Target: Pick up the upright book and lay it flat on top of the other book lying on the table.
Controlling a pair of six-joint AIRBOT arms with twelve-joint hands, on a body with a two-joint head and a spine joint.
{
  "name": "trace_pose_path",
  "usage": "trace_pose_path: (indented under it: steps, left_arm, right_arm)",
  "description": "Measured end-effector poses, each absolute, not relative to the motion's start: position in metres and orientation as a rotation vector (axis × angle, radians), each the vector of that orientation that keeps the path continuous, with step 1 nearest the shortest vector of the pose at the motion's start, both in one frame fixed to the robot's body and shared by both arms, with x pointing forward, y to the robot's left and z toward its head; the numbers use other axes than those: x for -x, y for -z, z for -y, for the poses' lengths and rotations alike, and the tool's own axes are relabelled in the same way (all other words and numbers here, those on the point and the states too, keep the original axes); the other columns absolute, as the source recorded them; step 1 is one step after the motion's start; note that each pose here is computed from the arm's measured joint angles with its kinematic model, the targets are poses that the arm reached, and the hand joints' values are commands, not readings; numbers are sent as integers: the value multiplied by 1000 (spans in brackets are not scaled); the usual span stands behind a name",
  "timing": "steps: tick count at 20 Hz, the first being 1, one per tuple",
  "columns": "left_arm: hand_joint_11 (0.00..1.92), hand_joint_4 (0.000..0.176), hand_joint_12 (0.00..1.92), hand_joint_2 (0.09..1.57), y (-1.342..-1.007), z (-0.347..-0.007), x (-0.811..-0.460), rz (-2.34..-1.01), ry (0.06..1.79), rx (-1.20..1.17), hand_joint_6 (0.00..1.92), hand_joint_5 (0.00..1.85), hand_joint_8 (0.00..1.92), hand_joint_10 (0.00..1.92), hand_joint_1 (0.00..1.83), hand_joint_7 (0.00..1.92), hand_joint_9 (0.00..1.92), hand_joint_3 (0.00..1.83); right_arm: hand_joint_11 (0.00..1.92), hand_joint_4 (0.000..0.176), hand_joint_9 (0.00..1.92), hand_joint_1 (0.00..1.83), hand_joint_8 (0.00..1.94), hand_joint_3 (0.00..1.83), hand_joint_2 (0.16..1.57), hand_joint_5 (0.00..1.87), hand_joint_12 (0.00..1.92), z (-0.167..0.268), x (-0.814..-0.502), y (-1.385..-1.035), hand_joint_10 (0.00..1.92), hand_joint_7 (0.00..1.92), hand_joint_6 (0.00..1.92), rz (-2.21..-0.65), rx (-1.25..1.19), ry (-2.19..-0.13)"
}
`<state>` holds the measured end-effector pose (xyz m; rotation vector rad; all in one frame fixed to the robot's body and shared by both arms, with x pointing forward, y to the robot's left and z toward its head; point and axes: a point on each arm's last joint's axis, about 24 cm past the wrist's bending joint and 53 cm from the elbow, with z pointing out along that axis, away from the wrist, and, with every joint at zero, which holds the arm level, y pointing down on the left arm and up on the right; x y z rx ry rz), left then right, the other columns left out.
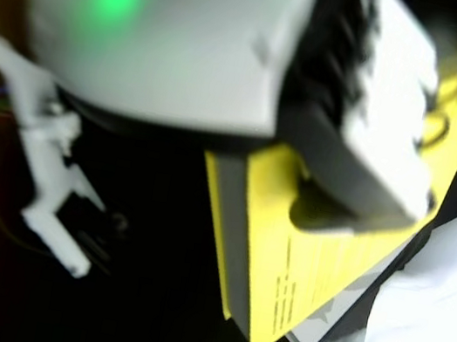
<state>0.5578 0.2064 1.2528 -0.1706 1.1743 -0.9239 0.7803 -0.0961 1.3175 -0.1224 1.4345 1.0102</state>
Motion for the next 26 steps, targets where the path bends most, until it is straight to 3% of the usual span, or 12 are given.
trace_pose_path:
  steps: [2, 4, 6, 7, 8, 11, 15, 16, 17, 20, 25, 26]
  left_arm:
    - [0, 153, 0, 1150, -1255, -205, -557, -1168, 930, 161, 0, 0, 0, 0, 548, 0, 0, 13]
    - [0, 99, 0, 1158, -1256, -206, -557, -1160, 927, 147, 0, 0, 0, 0, 578, 0, 0, 16]
    - [0, 87, 0, 1163, -1257, -207, -557, -1154, 926, 149, 0, 0, 0, 0, 538, 0, 0, 17]
    - [0, 90, 0, 1166, -1258, -207, -557, -1152, 926, 150, 0, 0, 0, 0, 536, 0, 0, 17]
    - [0, 93, 0, 1155, -1258, -208, -557, -1150, 924, 153, 0, 0, 0, 0, 523, 0, 0, 11]
    - [0, 126, 0, 1157, -1259, -207, -556, -1147, 928, 147, 0, 0, 0, 0, 520, 0, 0, 9]
    - [0, 116, 0, 1184, -1258, -210, -558, -1148, 920, 161, 0, 0, 0, 0, 508, 0, 0, 20]
    - [0, 121, 0, 1195, -1258, -210, -558, -1148, 920, 162, 0, 0, 0, 0, 466, 0, 0, 23]
    - [0, 133, 0, 1205, -1257, -209, -558, -1149, 923, 166, 0, 0, 0, 0, 456, 0, 0, 26]
    - [0, 115, 0, 1205, -1255, -210, -558, -1154, 920, 170, 0, 0, 0, 0, 439, 0, 0, 23]
    - [0, 99, 0, 1211, -1255, -210, -558, -1154, 920, 169, 0, 0, 0, 0, 414, 0, 0, 22]
    - [0, 117, 0, 1210, -1254, -209, -558, -1154, 921, 174, 0, 0, 0, 0, 411, 0, 0, 19]
  right_arm:
    - [902, 0, 984, 1362, 927, 0, 1127, 839, 1835, 103, -791, -1295, 1446, 1079, 862, -1499, 84, -970]
    - [912, 0, 1144, 1267, 1051, 3, 1117, 937, 1801, 109, -796, -1291, 1346, 1003, 1004, -1506, 76, -950]
    - [913, 0, 1145, 1260, 1110, 4, 1126, 920, 1776, 113, -799, -1274, 1399, 974, 1041, -1536, 52, -951]
    - [968, 0, 1168, 1186, 1373, 1, 1130, 933, 1771, 114, -800, -1262, 1506, 1146, 1042, -1560, 37, -955]
    - [845, 0, 1070, 1238, 1387, 0, 1198, 747, 1830, 112, -799, -1252, 1471, 923, 1068, -1575, 18, -975]
    - [699, 0, 954, 1232, 1277, 3, 1207, 673, 1909, 107, -794, -1230, 1481, 938, 1228, -1593, 3, -1019]
    - [406, 0, 571, 1153, 1415, 1, 1260, 642, 1708, 89, -782, -1203, 1255, 784, 1380, -1627, 12, -1087]
    - [216, 0, 527, 997, 251, 0, 1234, 588, 1474, 82, -780, -1197, 525, 656, 356, -1640, 24, -1095]
    - [42, 0, 495, 911, 73, 0, 1248, 593, 1446, 77, -778, -1191, 323, 647, 162, -1660, 30, -1095]
    - [0, 0, 414, 481, 0, 12, 1457, 374, 1418, 65, -774, -1174, 178, 317, 7, -1708, 73, -1087]
    - [30, 0, 404, 454, 1, 0, 1361, 166, 1312, 54, -772, -1129, 68, 186, 0, -1831, 105, -998]
    - [0, 11, 146, 400, 0, 0, 1322, 6, 1223, 54, -773, -1134, 2, 10, 0, -1823, 77, -1020]
